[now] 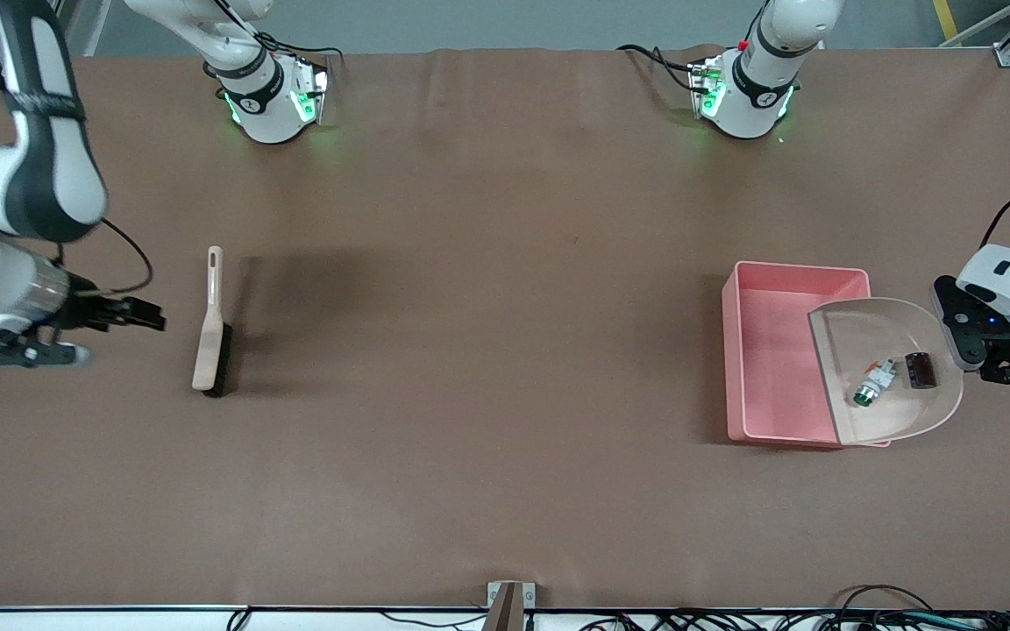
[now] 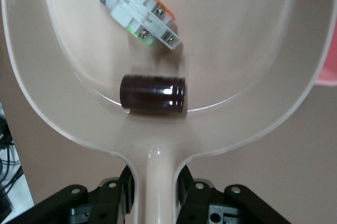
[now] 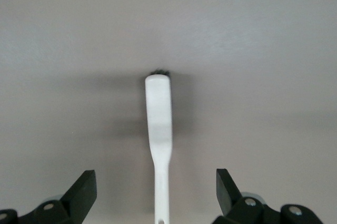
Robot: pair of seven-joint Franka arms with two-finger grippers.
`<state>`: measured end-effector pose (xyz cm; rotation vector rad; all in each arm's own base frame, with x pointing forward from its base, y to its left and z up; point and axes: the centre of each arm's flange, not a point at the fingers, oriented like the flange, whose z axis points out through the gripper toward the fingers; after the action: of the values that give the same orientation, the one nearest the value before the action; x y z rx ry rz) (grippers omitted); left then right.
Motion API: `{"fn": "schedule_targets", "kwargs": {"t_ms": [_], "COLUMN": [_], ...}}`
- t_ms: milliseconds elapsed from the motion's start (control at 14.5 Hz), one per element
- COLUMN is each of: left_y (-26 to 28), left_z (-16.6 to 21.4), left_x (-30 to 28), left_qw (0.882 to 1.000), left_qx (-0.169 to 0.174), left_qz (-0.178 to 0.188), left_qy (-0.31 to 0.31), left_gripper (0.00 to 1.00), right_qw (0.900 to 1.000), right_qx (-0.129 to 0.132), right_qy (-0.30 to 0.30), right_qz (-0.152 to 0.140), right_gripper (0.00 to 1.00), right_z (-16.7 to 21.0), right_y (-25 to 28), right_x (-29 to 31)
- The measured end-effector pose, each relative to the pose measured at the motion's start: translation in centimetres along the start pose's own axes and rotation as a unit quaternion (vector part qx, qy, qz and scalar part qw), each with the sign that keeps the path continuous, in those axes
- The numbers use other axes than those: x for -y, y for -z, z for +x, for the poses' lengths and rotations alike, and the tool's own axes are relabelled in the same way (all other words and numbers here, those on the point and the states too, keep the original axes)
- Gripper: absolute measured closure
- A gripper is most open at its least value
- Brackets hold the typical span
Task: Clean e-waste and dump in bin
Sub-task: 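Tilt the dustpan over the bin while the right gripper lowers the brush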
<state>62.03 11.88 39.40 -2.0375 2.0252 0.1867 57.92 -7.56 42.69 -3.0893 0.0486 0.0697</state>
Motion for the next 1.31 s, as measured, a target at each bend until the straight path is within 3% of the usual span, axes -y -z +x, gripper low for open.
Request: {"fn": "schedule_targets", "kwargs": {"t_ms": [206, 481, 756, 1100, 1306], "left_y": [-1.6, -1.8, -1.4, 2.2, 7.4], "left_z": [-0.5, 0.5, 2.7, 5.2, 8.7], "left_x": [-0.6, -0.5, -0.2, 1.8, 3.9], "left_qw": [0.999, 0.996, 0.991, 0.988, 0.987], "left_qx": [0.030, 0.080, 0.111, 0.115, 0.092], "left_qz": [-0.006, 0.011, 0.022, 0.060, 0.104], "left_qy": [-0.017, -0.045, -0.072, -0.084, -0.087], "left_gripper": [0.67, 0.67, 0.67, 0.67, 0.67], "right_qw": [1.000, 0.999, 0.998, 0.996, 0.996], "right_qx": [-0.013, -0.028, -0.054, -0.081, -0.087], "right_qy": [-0.002, -0.001, 0.007, 0.013, 0.015], "right_qz": [-0.021, -0.025, -0.029, -0.033, -0.034], "right_gripper": [0.00, 0.00, 0.00, 0.00, 0.00], "right_z": [-3.2, -7.9, -10.1, -9.4, -7.7], "right_y": [6.6, 14.2, 17.9, 21.0, 22.0], "right_x": [-1.2, -0.3, 0.9, 1.6, 1.7]}}
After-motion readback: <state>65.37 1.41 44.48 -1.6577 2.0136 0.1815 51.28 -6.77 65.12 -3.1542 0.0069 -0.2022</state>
